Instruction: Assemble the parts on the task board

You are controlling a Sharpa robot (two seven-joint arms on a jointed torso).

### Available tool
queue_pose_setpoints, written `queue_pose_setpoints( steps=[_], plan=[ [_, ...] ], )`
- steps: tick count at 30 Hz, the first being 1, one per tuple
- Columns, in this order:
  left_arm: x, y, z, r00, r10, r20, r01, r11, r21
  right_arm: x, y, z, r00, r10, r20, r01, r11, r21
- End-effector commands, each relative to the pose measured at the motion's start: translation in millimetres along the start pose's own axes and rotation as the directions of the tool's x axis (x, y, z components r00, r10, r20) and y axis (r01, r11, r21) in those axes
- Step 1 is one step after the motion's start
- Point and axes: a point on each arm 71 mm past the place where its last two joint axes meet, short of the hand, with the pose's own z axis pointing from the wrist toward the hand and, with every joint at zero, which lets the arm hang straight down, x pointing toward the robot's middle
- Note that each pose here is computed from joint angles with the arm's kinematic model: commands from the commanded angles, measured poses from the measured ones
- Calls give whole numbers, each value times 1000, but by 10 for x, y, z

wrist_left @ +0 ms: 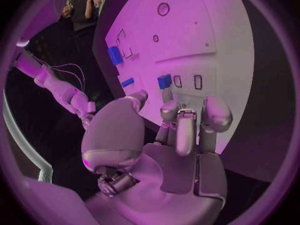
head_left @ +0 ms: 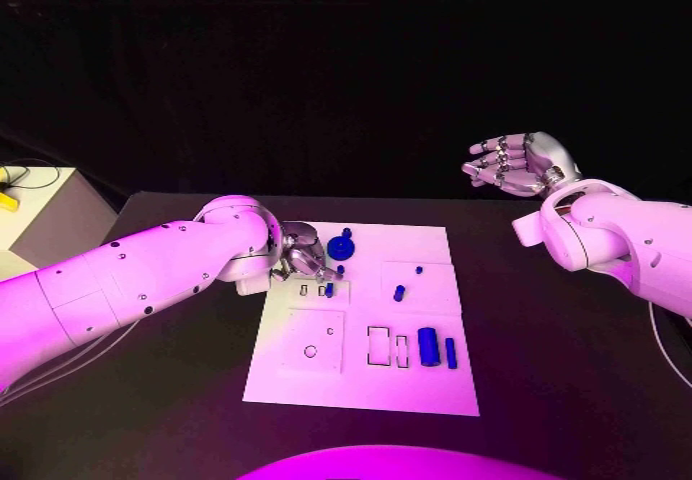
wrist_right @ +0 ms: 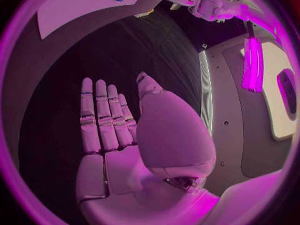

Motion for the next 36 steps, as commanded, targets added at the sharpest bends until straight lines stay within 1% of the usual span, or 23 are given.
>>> queue_pose_setpoints(
  steps=[1,7,15,19,28,36],
  plan=[
    [15,-14,14,999,41,-29,-41,999,-13,12,14,12,1000,21,-11,-21,1000,-17],
    [45,-32,60,998,42,-43,-43,999,-16,21,11,26,1000,20,-11,-20,1000,-15],
    [74,-5,107,997,46,-64,-48,998,-28,26,11,31,1000,19,-11,-19,1000,-13],
    [88,-4,124,996,47,-70,-49,998,-31,31,11,32,1000,18,-11,-18,1000,-11],
    [106,-9,141,996,46,-76,-49,998,-32,56,19,35,1000,17,-16,-17,1000,-7],
    [117,-32,141,996,30,-79,-32,999,-22,57,13,36,1000,13,-16,-13,1000,-2]
  ],
)
